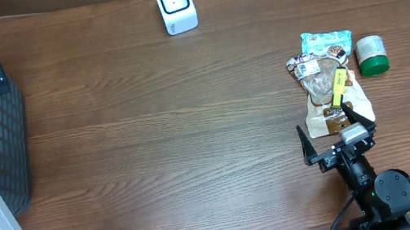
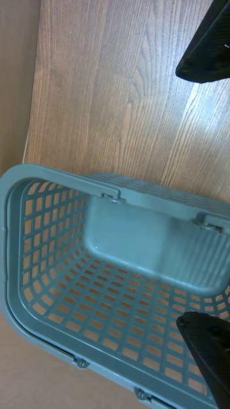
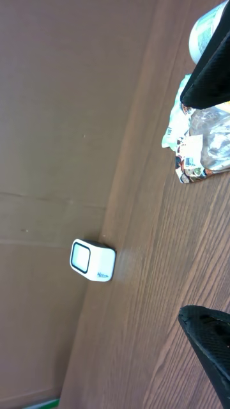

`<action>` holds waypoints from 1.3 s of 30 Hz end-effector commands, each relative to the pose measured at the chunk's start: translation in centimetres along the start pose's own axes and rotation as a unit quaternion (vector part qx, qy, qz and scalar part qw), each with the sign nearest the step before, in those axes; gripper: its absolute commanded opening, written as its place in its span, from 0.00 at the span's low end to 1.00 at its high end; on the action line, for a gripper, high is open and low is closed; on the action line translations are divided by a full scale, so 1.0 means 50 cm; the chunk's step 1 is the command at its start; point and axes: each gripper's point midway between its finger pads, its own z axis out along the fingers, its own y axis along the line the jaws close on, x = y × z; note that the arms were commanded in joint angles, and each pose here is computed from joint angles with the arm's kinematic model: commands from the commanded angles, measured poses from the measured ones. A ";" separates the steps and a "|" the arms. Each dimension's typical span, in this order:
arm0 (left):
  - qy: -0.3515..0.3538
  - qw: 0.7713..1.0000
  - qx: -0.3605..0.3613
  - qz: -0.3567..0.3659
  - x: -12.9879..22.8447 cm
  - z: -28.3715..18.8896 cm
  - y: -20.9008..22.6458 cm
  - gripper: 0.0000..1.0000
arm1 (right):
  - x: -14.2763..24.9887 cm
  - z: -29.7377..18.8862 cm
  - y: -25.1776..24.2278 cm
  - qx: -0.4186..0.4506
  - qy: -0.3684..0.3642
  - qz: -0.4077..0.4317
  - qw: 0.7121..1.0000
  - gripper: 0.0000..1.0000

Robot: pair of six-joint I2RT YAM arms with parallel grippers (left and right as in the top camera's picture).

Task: Scan the item barcode

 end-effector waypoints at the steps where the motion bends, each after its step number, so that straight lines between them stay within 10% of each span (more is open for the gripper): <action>1: -0.001 1.000 0.002 0.009 -0.004 0.004 -0.006 1.00 | 0.003 0.000 -0.004 0.006 -0.002 0.003 1.000 1.00; 12: -0.017 1.000 0.016 0.019 0.030 -0.057 -0.026 1.00 | 0.003 0.000 -0.004 0.006 -0.002 0.003 1.000 1.00; 29: 0.049 0.995 0.044 0.078 0.477 -0.102 -0.088 1.00 | 0.003 0.000 -0.004 0.006 -0.002 0.003 1.000 1.00; 39: -0.194 0.974 0.118 0.008 0.385 -0.149 -0.137 1.00 | 0.003 0.000 -0.004 0.006 -0.002 0.003 1.000 1.00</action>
